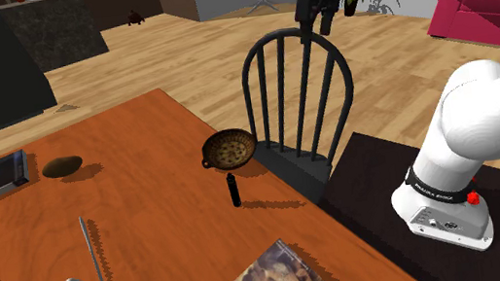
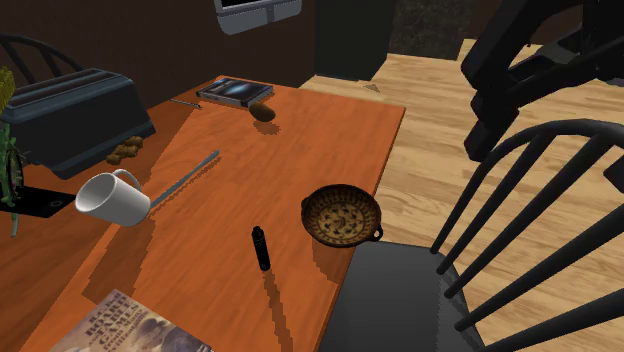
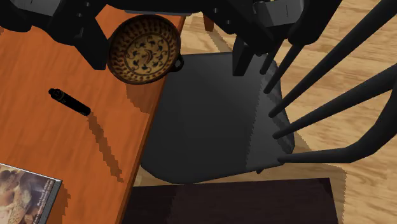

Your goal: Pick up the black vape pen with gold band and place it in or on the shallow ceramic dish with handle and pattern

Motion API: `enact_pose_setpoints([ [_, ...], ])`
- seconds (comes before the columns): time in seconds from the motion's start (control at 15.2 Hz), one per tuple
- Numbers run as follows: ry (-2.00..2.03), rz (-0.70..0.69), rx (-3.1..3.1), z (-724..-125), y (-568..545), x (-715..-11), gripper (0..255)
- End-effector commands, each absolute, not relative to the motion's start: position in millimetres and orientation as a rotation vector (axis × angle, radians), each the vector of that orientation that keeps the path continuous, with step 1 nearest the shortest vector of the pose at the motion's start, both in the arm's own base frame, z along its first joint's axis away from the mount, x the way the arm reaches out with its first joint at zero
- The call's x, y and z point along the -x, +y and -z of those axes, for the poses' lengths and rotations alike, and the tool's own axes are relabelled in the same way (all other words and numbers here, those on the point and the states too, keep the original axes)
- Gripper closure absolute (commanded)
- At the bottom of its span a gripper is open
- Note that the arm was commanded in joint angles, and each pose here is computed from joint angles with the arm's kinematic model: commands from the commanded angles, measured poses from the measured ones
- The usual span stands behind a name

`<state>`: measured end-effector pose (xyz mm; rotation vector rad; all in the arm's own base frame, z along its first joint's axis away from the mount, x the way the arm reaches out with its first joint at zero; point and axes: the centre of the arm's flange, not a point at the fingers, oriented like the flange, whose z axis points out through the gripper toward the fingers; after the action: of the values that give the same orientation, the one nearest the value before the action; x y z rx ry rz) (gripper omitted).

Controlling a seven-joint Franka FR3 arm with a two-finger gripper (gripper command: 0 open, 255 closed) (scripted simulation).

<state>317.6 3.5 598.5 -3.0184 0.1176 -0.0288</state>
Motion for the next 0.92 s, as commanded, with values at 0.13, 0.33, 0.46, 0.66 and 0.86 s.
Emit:
enact_pose_setpoints([
  [0.13, 0.121, 0.026, 3.027, -583.5, 25.4, -324.6, 0],
  [0.33, 0.126, 0.022, 3.041, -560.6, 58.0, -335.1, 0],
  [0.46, 0.129, 0.019, 3.05, -545.0, 79.6, -342.1, 0],
  [0.66, 0.134, 0.015, 3.064, -521.3, 111.6, -352.6, 0],
  [0.86, 0.14, 0.011, 3.077, -497.0, 143.3, -363.1, 0],
])
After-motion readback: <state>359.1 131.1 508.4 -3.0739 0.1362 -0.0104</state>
